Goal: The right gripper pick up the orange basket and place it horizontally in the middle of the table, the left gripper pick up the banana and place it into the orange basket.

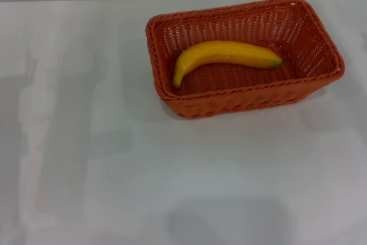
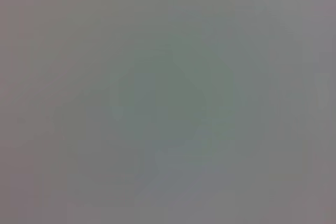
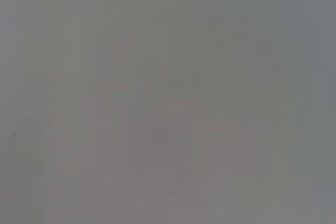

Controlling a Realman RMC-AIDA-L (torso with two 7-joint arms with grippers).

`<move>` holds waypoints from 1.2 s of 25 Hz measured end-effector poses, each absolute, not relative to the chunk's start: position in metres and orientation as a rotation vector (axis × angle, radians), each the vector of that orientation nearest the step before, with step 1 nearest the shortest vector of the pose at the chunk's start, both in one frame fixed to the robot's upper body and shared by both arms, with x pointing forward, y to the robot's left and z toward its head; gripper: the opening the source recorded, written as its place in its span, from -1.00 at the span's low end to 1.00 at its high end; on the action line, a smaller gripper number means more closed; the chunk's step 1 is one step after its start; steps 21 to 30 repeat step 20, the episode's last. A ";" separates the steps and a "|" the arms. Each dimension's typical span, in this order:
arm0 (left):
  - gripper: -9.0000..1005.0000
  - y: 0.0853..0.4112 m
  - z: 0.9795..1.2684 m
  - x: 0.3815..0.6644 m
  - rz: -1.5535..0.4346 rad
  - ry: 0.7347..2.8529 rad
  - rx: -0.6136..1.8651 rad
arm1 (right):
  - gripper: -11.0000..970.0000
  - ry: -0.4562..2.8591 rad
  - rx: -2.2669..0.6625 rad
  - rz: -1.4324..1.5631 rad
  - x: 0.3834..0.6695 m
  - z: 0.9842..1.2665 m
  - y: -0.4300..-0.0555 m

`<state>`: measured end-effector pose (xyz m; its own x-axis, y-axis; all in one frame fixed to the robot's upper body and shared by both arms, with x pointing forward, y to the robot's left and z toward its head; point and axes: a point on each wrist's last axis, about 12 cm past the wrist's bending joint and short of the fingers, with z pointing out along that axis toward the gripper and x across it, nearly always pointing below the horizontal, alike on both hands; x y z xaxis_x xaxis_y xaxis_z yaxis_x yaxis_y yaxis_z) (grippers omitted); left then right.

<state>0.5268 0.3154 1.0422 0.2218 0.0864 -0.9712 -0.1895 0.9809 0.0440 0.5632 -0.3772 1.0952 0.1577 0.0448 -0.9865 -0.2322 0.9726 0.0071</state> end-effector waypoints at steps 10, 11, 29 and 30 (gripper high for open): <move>0.73 0.312 1.040 0.529 0.177 1.355 -0.096 | 0.74 1.428 -0.140 0.167 0.561 1.088 -0.379; 0.73 0.312 1.040 0.529 0.175 1.355 -0.095 | 0.74 1.427 -0.138 0.161 0.560 1.087 -0.379; 0.73 0.309 1.042 0.532 0.161 1.353 -0.064 | 0.74 1.385 -0.073 0.106 0.559 1.088 -0.385; 0.73 0.309 1.042 0.532 0.161 1.353 -0.064 | 0.74 1.385 -0.073 0.106 0.559 1.088 -0.385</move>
